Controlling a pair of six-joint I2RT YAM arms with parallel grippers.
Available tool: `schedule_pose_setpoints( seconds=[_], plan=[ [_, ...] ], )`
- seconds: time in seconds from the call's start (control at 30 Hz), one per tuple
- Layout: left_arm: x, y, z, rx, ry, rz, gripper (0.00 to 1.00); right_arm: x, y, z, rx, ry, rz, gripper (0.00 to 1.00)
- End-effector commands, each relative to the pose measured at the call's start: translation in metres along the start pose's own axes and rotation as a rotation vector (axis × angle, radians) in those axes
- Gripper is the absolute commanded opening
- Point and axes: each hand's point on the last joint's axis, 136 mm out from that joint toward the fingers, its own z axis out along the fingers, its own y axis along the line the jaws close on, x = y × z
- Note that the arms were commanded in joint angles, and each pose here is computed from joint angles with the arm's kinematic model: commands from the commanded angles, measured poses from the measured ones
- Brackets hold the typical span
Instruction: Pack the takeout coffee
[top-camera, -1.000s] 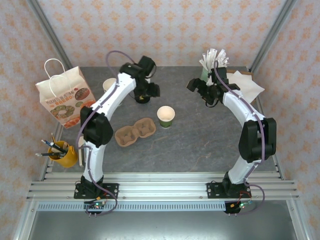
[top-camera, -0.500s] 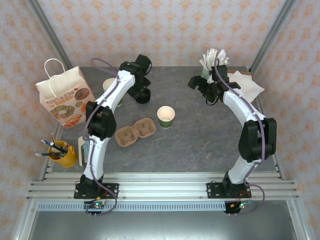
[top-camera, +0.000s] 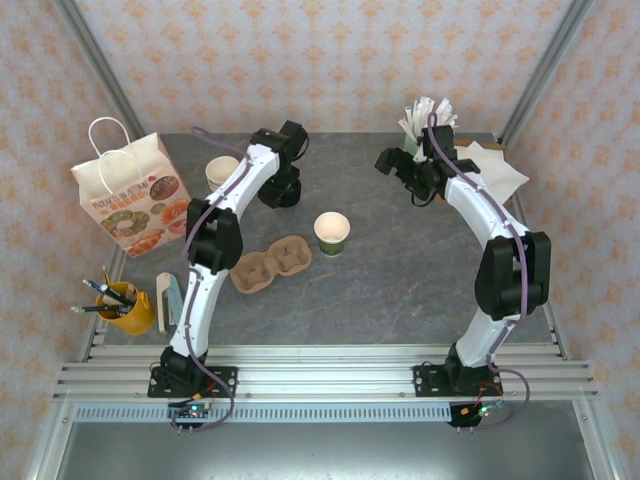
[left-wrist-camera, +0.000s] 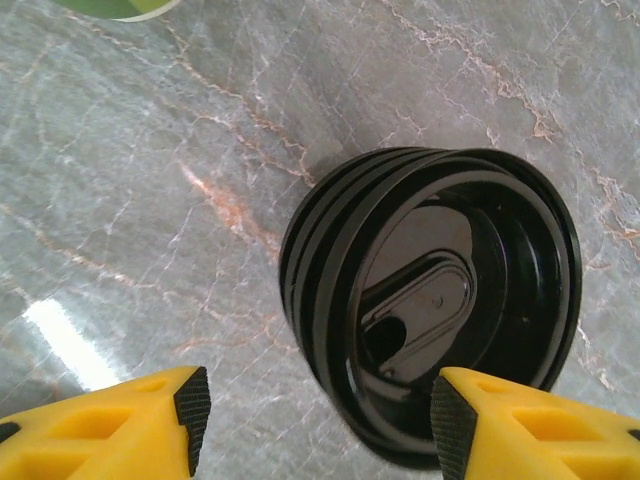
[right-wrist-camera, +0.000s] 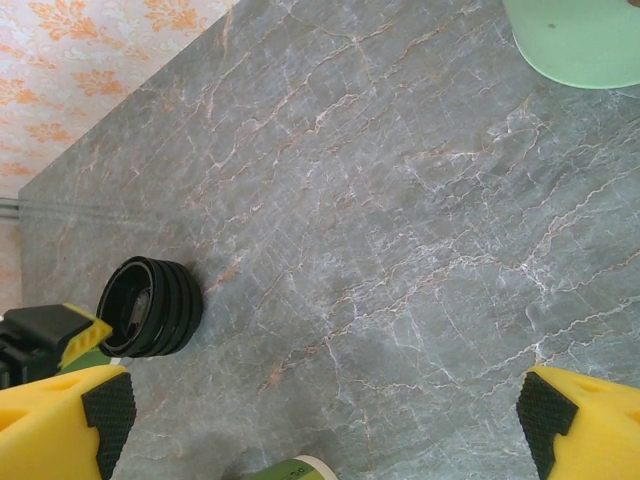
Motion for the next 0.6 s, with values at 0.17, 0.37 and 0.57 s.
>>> schedule_pose_setpoints(
  seconds=[0.17,0.37,0.57],
  plan=[
    [-0.010,0.012,0.015,-0.074,-0.063,-0.012,0.63,-0.005,0.002,-0.003,0.020,-0.010,-0.032,0.99],
    [-0.007,0.013,0.024,-0.089,-0.053,-0.003,0.52,-0.005,0.003,-0.004,0.021,-0.010,-0.034,0.99],
    [-0.015,0.020,0.012,-0.106,-0.092,0.033,0.29,-0.004,0.003,-0.005,0.022,-0.010,-0.036,0.99]
  ],
)
